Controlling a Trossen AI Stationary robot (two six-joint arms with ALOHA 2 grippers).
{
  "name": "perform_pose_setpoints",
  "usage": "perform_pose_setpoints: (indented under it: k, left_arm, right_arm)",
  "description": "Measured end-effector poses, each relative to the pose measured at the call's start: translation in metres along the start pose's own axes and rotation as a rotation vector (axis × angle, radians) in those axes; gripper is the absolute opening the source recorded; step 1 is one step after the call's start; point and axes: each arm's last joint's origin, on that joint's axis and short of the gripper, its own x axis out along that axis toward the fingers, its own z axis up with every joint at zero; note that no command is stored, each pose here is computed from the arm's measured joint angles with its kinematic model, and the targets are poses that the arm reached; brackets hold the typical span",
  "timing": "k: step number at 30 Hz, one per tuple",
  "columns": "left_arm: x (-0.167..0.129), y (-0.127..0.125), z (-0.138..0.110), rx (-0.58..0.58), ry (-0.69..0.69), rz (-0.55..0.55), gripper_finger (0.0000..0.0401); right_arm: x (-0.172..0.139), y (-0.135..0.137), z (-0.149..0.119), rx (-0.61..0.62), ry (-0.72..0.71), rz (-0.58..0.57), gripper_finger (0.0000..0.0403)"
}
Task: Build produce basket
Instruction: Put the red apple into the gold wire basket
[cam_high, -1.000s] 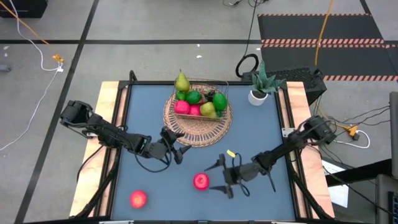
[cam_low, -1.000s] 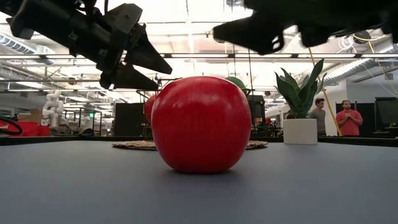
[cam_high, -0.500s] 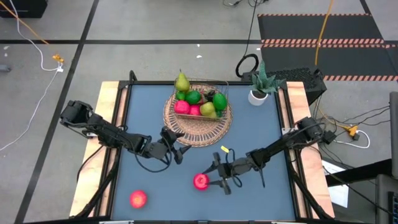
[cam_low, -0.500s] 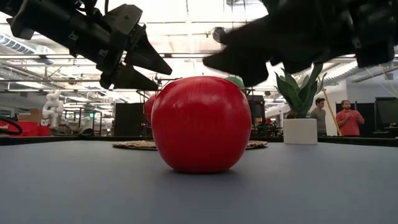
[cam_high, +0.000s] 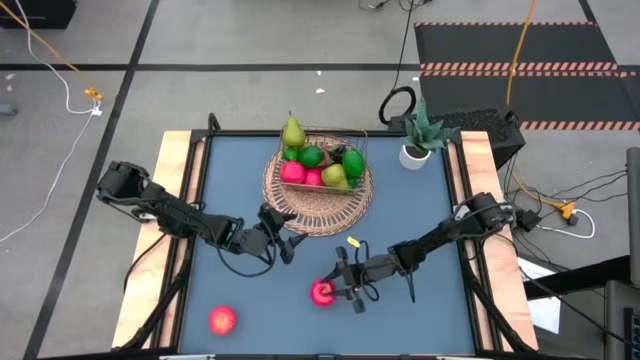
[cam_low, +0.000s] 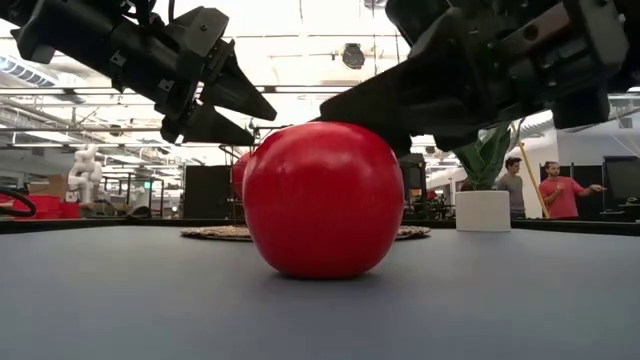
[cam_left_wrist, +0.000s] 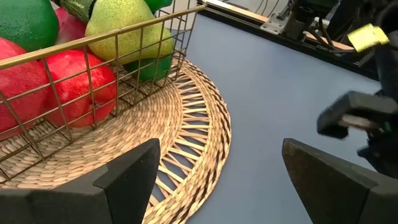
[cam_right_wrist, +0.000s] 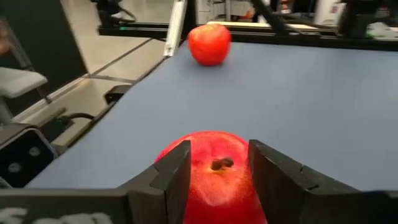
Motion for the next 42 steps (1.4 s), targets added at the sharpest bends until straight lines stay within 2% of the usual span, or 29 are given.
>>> perform_pose_setpoints:
  k: [8,12,17,23,26,29,32,35,38,40,42]
  left_arm:
    - [0.000,0.000,0.000,0.001,0.001,0.000,0.0337]
    - [0.000,0.000,0.000,0.004,0.004,0.002,0.0337]
    - [0.000,0.001,-0.001,0.006,0.012,0.007,0.0337]
    - [0.000,0.001,-0.001,0.002,0.012,0.007,0.0337]
    - [0.000,0.001,-0.001,-0.013,0.011,0.007,0.0337]
    - [0.000,0.001,-0.001,-0.014,0.011,0.007,0.0337]
    - [0.000,0.001,-0.001,-0.014,0.011,0.007,0.0337]
    - [0.000,0.001,-0.001,-0.021,0.011,0.007,0.0337]
    - [0.000,0.000,-0.001,-0.034,0.007,0.004,0.0337]
    - [0.000,0.000,0.001,-0.041,-0.006,-0.004,0.0337]
    - [0.000,-0.001,0.002,-0.038,-0.021,-0.013,0.0337]
  right_arm:
    - [0.010,0.001,-0.002,-0.005,0.044,0.006,0.0146]
    - [0.010,0.001,-0.003,0.004,0.049,0.005,0.0106]
    - [0.010,0.001,-0.004,-0.014,0.061,0.029,0.0020]
    - [0.003,0.002,0.008,-0.074,0.075,0.011,0.0007]
    - [-0.010,0.002,0.024,-0.172,0.110,-0.072,0.0005]
    - [-0.030,-0.003,0.052,-0.304,0.122,-0.206,0.0004]
    - [-0.050,-0.019,0.080,-0.425,0.101,-0.374,0.0003]
    - [-0.070,-0.041,0.111,-0.486,0.020,-0.511,0.0002]
    - [-0.088,-0.070,0.136,-0.486,-0.100,-0.643,0.0002]
    - [-0.095,-0.095,0.145,-0.421,-0.188,-0.721,0.0002]
    - [-0.096,-0.120,0.144,-0.369,-0.245,-0.711,0.0001]
